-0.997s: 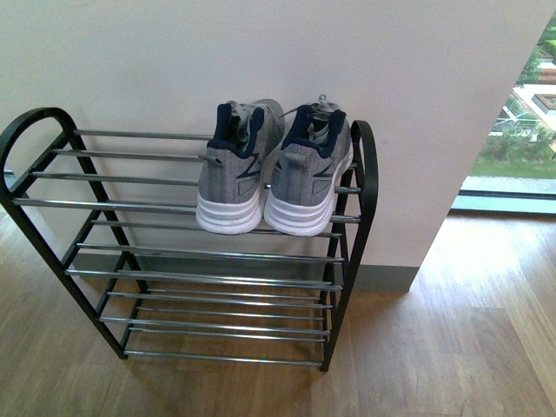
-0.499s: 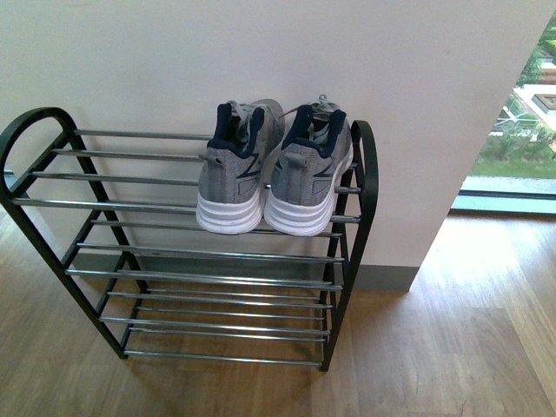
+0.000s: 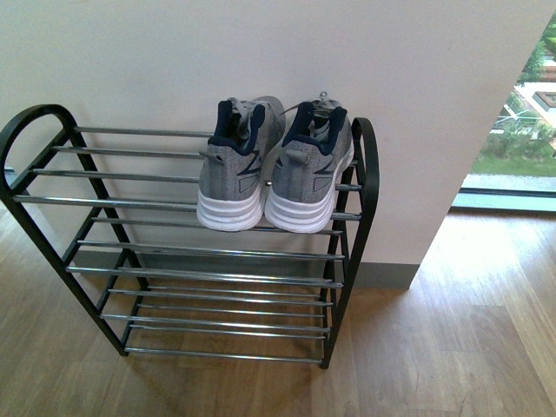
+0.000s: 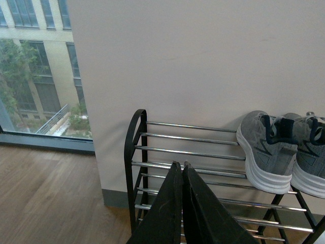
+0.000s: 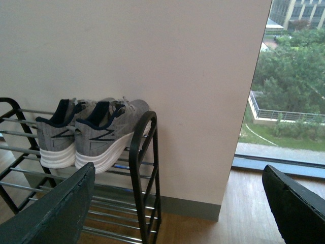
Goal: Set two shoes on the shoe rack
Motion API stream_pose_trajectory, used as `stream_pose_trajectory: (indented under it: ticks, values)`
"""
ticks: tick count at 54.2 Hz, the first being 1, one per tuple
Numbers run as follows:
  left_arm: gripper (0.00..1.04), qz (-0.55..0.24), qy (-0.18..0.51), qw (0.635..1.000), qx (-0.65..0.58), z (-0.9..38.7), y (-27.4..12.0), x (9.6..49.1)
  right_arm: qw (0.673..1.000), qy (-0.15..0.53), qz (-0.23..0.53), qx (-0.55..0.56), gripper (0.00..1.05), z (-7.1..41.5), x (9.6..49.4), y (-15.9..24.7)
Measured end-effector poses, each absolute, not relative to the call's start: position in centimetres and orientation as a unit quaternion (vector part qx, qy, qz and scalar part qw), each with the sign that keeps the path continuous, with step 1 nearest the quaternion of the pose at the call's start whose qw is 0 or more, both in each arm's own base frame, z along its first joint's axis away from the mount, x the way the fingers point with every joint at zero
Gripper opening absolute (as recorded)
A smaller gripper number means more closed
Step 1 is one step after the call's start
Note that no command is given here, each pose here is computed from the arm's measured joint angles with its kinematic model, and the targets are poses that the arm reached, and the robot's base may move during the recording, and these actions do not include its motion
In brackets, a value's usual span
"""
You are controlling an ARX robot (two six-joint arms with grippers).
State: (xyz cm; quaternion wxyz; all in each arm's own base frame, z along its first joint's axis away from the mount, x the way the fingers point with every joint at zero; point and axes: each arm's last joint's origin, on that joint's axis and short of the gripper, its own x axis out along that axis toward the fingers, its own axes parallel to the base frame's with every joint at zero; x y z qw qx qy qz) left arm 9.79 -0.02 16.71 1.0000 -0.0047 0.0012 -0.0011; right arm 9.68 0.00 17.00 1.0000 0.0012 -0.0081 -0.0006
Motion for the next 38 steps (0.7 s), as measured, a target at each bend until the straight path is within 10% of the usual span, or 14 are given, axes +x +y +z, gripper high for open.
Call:
stream_pose_trajectory:
  ticks: [8, 38]
  values:
    - [0.04, -0.001, 0.001, 1.000, -0.005, 16.71, -0.02, 9.79, 1.000, -0.008, -0.001, 0.001, 0.95, 17.00, 9.68, -0.01]
    - [0.93, -0.001, 0.001, 1.000, -0.005, 16.71, -0.03, 9.79, 1.000, -0.008, -0.001, 0.001, 0.95, 17.00, 9.68, -0.01]
